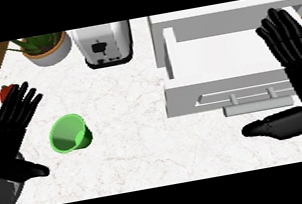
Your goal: Pick up the cup, place it into the drawer and close the drawer
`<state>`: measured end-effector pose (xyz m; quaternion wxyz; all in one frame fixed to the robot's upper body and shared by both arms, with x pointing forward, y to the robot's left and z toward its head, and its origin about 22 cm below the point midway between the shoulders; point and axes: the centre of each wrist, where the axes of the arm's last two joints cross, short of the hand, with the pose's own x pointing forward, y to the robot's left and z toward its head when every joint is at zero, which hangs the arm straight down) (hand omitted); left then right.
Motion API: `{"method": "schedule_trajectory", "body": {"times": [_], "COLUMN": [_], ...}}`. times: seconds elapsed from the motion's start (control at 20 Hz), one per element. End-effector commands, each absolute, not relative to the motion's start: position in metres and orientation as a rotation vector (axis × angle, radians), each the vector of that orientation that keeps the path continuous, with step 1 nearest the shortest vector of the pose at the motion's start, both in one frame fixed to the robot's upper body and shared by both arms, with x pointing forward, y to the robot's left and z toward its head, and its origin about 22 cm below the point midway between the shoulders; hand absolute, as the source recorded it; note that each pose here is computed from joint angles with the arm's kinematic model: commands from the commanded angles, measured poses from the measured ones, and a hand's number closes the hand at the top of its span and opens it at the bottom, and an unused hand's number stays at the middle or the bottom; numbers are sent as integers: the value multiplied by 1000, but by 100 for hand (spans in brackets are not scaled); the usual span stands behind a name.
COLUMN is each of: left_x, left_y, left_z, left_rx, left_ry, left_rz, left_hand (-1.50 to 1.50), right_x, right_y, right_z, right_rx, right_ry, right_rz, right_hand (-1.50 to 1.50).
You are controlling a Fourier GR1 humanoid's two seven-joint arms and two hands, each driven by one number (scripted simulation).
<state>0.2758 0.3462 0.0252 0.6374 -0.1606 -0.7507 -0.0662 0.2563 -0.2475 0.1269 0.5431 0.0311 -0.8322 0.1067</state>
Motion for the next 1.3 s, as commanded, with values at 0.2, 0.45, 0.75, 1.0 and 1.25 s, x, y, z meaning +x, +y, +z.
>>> {"method": "schedule_trajectory", "body": {"times": [0.2,0.45,0.75,1.0,1.25], "left_x": [285,266,281,264,273], "left_y": [367,372,384,381,361], "left_z": [-12,-74,-88,-112,-118], "left_rx": [-270,-245,-219,-222,-199], "left_ry": [-1651,-1618,-1602,-1609,-1642], "left_rz": [-149,-135,-128,-119,-104], "left_hand": [-150,-150,-150,-150,-150], "right_x": [282,276,265,261,274], "right_y": [-247,-246,-249,-238,-258], "right_z": [144,137,131,145,150], "right_rx": [43,76,69,73,62], "right_ry": [-2012,-2011,-2015,-2025,-2005], "right_rz": [231,275,231,277,255], "right_hand": [-150,-150,-150,-150,-150]}}
